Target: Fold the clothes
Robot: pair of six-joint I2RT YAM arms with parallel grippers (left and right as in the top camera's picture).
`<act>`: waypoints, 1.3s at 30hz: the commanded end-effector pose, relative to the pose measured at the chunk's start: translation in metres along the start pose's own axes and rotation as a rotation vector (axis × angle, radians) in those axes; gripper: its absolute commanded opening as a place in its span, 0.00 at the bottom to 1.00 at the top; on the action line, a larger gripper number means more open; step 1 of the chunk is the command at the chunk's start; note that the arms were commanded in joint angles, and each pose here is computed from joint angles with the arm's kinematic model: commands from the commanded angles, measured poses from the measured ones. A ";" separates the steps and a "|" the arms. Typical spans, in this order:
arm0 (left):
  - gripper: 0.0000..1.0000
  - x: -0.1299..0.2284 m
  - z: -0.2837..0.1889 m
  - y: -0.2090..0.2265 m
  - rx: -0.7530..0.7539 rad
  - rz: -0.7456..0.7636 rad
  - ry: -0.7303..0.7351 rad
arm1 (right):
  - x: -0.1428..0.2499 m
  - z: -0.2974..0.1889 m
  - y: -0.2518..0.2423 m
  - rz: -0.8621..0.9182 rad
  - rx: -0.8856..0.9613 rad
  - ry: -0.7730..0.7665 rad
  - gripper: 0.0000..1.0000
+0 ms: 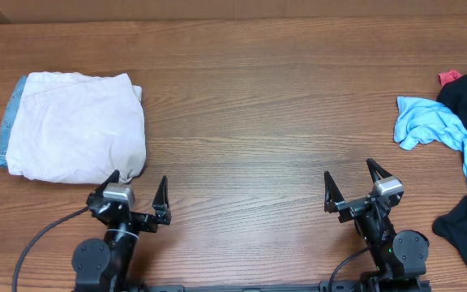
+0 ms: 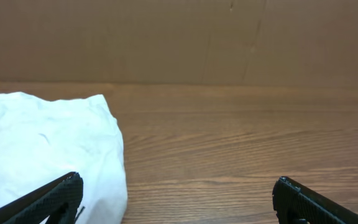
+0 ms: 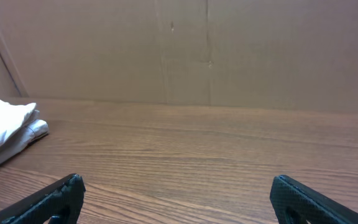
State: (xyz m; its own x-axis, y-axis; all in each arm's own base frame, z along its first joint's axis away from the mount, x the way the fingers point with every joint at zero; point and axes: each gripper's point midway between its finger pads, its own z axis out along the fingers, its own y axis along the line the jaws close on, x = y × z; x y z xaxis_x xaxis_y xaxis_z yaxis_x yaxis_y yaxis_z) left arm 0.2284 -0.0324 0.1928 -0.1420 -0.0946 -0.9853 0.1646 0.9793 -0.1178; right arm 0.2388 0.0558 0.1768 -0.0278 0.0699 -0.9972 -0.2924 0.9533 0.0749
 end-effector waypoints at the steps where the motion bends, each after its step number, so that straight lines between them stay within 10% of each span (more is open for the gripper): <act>1: 1.00 0.009 0.005 0.003 -0.006 0.022 -0.020 | 0.001 0.000 0.000 -0.002 -0.001 -0.007 1.00; 39: 1.00 0.030 0.019 0.005 0.008 0.028 -0.063 | 0.001 0.000 0.000 -0.002 -0.001 -0.007 1.00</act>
State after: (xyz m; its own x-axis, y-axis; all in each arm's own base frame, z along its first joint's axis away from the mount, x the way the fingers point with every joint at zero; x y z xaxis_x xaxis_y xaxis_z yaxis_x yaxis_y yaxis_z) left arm 0.2438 -0.0321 0.1601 -0.0858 -0.0936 -0.9919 0.1674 0.9801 -0.1069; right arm 0.2388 0.0558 0.1768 -0.0278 0.0699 -0.9972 -0.2924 0.9533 0.0749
